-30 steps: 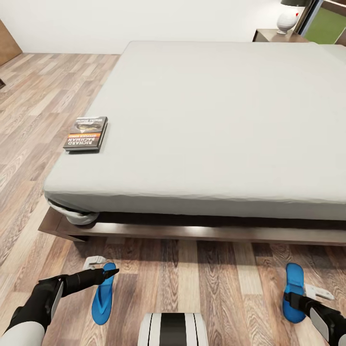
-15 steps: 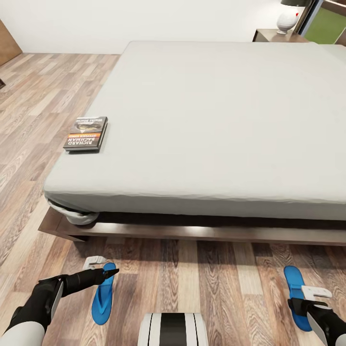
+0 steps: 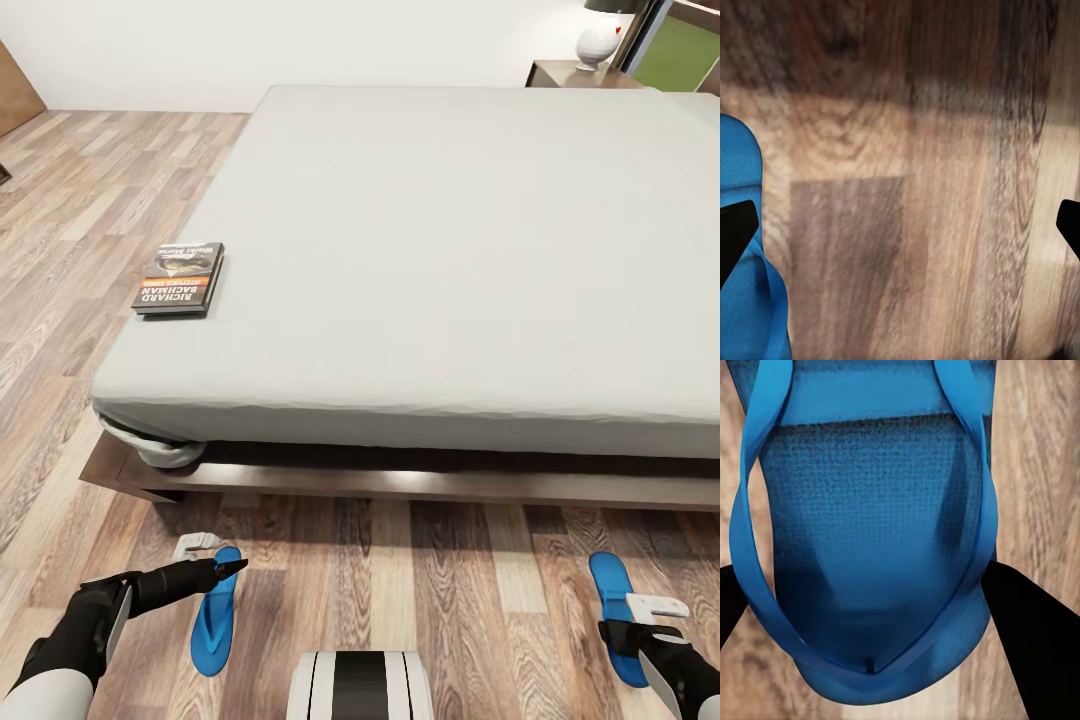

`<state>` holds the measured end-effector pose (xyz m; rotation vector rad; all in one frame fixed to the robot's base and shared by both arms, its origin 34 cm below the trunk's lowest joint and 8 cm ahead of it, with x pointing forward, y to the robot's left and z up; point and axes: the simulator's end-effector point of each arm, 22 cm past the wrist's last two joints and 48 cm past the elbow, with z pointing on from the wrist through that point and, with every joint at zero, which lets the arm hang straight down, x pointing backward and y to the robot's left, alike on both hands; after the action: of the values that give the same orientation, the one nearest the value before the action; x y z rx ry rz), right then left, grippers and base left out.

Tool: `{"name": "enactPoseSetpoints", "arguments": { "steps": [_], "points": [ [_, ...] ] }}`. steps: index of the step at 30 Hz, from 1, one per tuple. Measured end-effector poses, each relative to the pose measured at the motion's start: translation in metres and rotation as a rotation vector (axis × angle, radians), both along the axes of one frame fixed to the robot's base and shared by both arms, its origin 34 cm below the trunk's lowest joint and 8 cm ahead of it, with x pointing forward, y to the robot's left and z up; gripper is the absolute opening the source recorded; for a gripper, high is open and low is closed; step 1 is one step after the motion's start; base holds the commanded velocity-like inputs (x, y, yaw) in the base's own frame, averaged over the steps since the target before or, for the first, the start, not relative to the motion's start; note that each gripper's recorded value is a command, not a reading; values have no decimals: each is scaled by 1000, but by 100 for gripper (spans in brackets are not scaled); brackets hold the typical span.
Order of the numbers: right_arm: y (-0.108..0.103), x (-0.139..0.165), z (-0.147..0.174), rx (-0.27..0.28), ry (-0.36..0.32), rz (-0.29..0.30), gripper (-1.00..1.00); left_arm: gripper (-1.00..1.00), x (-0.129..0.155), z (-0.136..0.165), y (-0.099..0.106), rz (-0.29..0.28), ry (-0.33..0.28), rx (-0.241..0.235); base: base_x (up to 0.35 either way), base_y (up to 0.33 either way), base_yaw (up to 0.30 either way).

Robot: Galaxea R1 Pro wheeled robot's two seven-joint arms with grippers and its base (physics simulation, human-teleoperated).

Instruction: In the bedroom, move the book from the bed onto either nightstand, and place the two sandals side by side next to the bed.

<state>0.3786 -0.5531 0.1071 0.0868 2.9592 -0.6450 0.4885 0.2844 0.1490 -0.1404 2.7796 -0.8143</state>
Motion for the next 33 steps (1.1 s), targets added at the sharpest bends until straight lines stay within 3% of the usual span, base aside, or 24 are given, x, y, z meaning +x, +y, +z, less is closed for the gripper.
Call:
{"name": "enactPoseSetpoints", "arguments": {
  "steps": [20, 25, 30, 33],
  "points": [
    [17, 0, -7, 19, -1, -2, -100, 100, 0, 0, 0, 1, 1, 1, 0, 254, 0],
    [48, -1, -18, 61, -1, -6, -100, 100, 0, 0, 0, 1, 0, 1, 0, 282, 0],
    [57, -2, -21, 84, 3, -10, -100, 100, 0, 0, 0, 1, 1, 1, 0, 275, 0],
    [77, -1, -28, 180, 0, -6, -100, 100, 0, 0, 0, 1, 1, 1, 0, 273, 0]
  ]
}}
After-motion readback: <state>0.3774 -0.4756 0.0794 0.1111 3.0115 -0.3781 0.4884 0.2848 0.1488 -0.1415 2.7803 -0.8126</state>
